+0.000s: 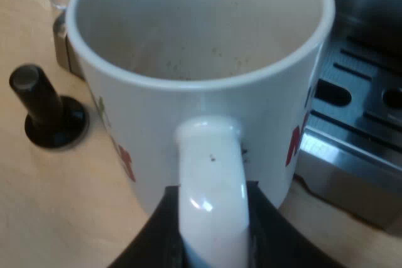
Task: Place mug into machine
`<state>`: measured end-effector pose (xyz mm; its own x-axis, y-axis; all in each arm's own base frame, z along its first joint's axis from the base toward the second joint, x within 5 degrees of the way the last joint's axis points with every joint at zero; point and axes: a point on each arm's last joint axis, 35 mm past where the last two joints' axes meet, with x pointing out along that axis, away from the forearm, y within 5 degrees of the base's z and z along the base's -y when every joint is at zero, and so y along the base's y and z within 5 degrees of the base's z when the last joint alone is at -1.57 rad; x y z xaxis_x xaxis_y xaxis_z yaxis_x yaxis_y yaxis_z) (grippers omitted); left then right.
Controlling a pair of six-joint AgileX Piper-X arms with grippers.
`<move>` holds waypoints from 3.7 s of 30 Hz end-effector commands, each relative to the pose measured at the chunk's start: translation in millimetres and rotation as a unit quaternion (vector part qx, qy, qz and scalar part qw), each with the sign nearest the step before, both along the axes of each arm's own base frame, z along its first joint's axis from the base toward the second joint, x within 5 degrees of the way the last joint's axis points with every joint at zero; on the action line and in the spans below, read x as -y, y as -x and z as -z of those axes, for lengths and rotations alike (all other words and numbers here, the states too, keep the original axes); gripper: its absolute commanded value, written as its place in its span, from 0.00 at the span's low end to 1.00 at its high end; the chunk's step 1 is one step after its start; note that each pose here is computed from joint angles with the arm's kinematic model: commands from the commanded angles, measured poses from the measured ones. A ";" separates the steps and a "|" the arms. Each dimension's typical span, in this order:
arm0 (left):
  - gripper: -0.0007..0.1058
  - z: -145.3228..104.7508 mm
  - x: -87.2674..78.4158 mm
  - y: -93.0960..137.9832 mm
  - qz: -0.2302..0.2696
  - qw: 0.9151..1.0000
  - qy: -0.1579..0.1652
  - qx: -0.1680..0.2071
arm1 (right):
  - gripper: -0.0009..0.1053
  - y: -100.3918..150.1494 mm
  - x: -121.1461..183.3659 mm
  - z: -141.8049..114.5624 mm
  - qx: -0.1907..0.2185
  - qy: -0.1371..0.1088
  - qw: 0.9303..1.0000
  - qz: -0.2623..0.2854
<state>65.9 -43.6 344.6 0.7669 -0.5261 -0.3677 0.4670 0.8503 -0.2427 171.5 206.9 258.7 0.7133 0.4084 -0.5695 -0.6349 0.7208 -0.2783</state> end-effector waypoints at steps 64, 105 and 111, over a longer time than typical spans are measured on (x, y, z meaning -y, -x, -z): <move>0.77 15.9 -2.5 -26.6 0.067 0.998 0.020 -0.012 | 0.01 -108.9 -96.0 72.1 0.073 -0.094 0.988 0.100; 0.77 15.9 -2.5 -26.6 0.067 0.998 0.020 -0.012 | 0.54 -108.2 -97.9 73.8 0.097 -0.058 0.990 0.085; 0.77 15.9 -2.5 -26.6 0.067 0.998 0.020 -0.012 | 0.54 -99.1 -88.2 56.9 0.067 -0.038 0.993 0.092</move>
